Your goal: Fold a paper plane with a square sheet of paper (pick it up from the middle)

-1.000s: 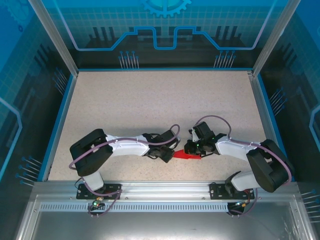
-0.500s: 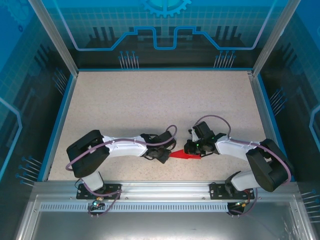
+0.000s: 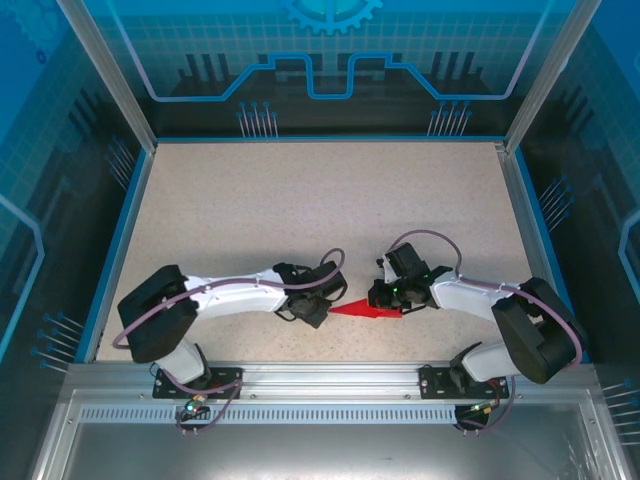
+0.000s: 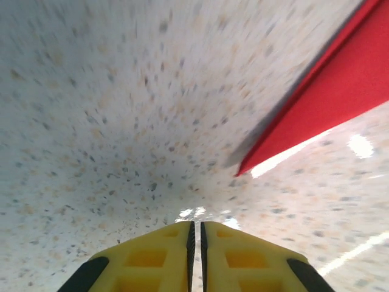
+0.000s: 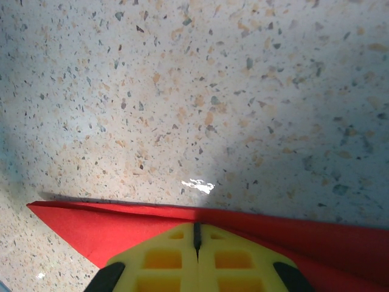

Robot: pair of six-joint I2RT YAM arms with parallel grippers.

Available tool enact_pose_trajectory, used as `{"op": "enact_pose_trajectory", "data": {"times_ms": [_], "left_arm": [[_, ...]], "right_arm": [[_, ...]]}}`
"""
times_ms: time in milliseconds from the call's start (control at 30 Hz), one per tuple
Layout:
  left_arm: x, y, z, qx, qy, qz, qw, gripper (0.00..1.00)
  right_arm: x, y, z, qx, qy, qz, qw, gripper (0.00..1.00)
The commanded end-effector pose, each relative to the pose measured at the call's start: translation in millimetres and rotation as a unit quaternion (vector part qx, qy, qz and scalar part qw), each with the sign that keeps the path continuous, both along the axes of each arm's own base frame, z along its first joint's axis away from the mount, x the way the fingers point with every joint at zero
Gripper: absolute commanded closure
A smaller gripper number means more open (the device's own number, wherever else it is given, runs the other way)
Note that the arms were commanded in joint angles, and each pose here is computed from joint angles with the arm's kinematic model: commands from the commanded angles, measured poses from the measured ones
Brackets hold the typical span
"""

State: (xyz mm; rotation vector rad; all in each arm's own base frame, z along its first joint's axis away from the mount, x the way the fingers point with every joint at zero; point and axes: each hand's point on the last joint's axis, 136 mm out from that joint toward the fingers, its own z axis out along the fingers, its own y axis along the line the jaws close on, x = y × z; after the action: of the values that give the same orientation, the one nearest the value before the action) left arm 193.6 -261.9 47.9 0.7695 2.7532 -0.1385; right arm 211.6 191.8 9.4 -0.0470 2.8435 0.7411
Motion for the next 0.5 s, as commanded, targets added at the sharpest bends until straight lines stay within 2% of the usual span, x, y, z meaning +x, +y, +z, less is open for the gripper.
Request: {"op": "enact_pose_trajectory", "data": {"times_ms": [0, 100, 233, 467], "left_arm": [[17.7, -38.6, 52.9, -0.091, -0.040, -0.006, 0.995, 0.86], [18.4, -67.8, 49.2, -0.139, -0.012, -0.025, 0.990, 0.87], [15.2, -91.6, 22.2, -0.152, 0.028, -0.046, 0.987, 0.89], [13.7, -86.1, -17.3, -0.127, 0.052, -0.042, 0.990, 0.90]], "right_arm": [[-17.1, -25.5, -22.5, -0.057, 0.039, -0.009, 0.998, 1.00], [-16.3, -23.8, -20.4, -0.051, 0.037, -0.009, 0.998, 1.00], [-15.2, -21.5, -15.7, -0.040, 0.031, -0.010, 0.999, 1.00], [-13.8, -23.2, -13.7, -0.032, 0.032, -0.015, 0.999, 1.00]]}}
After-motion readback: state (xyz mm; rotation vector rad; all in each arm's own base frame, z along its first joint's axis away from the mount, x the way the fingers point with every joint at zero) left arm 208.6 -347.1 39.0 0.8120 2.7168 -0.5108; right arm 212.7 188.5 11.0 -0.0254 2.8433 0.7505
